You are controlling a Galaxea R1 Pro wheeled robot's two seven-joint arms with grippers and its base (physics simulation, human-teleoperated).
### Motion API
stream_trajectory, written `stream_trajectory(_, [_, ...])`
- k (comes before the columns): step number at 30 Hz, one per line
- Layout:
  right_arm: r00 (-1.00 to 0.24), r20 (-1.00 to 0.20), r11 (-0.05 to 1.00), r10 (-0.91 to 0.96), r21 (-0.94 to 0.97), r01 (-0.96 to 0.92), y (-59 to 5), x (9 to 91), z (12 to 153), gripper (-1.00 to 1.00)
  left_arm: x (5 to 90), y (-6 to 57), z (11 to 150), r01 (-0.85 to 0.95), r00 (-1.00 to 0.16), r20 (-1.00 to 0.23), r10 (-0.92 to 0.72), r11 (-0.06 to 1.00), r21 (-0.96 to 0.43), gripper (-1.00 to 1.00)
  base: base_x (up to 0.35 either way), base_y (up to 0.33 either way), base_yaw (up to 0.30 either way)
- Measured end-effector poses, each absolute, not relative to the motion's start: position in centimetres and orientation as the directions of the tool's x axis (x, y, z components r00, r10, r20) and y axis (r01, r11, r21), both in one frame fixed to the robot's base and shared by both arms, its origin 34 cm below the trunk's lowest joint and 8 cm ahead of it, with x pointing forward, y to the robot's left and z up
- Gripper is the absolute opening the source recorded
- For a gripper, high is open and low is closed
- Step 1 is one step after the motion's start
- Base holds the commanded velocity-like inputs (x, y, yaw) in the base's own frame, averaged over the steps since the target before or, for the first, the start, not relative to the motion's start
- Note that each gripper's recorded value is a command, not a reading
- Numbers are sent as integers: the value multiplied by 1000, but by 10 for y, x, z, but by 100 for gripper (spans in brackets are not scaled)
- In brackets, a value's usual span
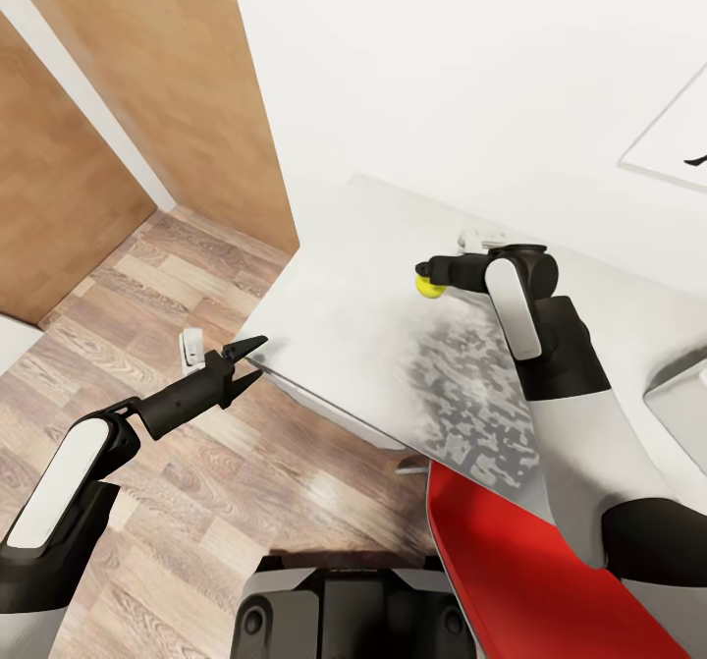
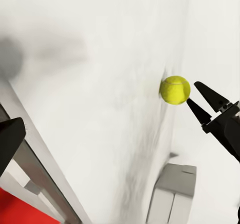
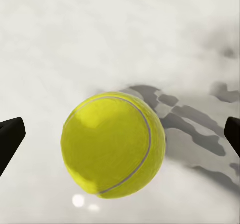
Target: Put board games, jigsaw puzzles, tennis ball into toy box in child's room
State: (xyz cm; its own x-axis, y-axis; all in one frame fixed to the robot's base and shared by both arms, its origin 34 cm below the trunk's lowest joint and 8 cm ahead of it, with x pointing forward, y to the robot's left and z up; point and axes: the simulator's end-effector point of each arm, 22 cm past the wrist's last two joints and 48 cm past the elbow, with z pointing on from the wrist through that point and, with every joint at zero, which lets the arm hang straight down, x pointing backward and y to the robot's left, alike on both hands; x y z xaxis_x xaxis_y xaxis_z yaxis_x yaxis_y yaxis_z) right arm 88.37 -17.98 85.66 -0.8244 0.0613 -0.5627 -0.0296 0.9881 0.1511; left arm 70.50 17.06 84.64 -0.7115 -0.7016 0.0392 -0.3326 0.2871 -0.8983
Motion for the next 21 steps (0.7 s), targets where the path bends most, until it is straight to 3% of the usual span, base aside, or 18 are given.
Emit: stream_trajectory(21, [-841,-537,988,62,153,-25,-180,879,833,100,700,170,828,-360,-710,61,-701,287,-888,100,0,0,0])
